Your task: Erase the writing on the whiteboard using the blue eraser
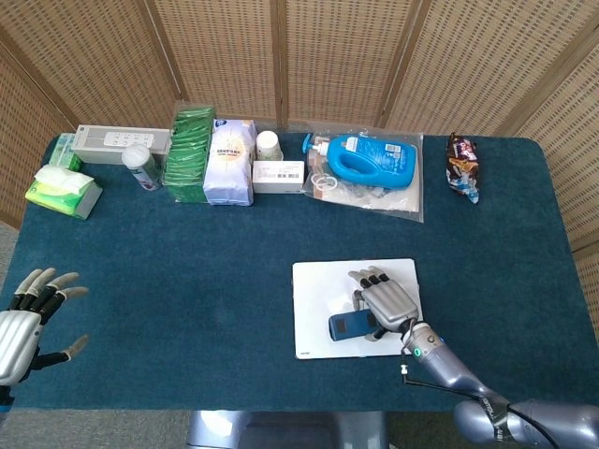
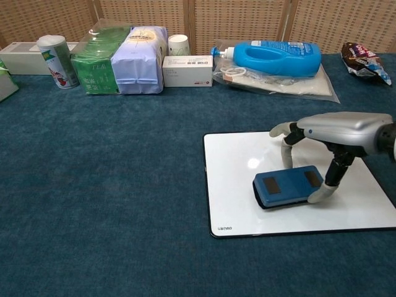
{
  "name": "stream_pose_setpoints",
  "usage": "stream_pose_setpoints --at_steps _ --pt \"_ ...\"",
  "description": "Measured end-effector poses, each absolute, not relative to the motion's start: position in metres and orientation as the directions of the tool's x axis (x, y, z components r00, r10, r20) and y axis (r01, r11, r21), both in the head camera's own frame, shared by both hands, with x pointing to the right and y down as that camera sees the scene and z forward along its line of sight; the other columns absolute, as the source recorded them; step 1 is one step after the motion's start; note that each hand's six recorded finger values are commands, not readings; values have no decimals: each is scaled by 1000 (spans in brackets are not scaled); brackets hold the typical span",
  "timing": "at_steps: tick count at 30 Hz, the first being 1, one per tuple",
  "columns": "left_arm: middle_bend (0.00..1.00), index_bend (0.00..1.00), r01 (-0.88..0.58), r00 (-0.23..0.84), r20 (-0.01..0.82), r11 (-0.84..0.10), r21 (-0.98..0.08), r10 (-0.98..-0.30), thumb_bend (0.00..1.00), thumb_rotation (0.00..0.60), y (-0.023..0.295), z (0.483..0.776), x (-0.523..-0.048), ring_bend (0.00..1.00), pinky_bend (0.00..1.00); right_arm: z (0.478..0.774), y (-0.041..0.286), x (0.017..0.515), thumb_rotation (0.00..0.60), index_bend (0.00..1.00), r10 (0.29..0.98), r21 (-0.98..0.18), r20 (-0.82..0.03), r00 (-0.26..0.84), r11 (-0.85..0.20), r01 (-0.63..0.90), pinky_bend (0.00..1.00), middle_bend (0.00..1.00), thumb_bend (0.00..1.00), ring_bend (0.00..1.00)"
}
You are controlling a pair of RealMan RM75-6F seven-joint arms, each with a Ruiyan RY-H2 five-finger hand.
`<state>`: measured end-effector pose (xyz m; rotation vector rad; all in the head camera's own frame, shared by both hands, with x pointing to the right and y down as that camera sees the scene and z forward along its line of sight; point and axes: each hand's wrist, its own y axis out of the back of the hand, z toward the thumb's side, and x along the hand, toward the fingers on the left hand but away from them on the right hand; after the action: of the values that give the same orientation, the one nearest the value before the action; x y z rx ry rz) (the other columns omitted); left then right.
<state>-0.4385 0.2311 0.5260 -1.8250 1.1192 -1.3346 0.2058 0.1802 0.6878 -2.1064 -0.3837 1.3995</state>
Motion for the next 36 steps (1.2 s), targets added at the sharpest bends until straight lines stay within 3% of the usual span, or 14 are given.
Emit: stream_pose_setpoints --at_steps 12,28,36 --pt "181 262 -270 141 430 -453 -850 -892 294 600 231 523 -436 43 0 700 184 221 600 561 529 -600 -763 373 -794 -101 0 83 112 0" --pt "181 262 -270 149 428 -453 -850 -891 294 600 230 523 -431 39 0 683 167 278 600 558 591 -633 -763 262 -765 -119 0 83 108 0" --pt "181 263 -271 152 430 -456 -848 -890 294 600 230 524 -430 39 0 677 162 266 600 557 597 -642 -749 287 -760 -96 0 82 108 0"
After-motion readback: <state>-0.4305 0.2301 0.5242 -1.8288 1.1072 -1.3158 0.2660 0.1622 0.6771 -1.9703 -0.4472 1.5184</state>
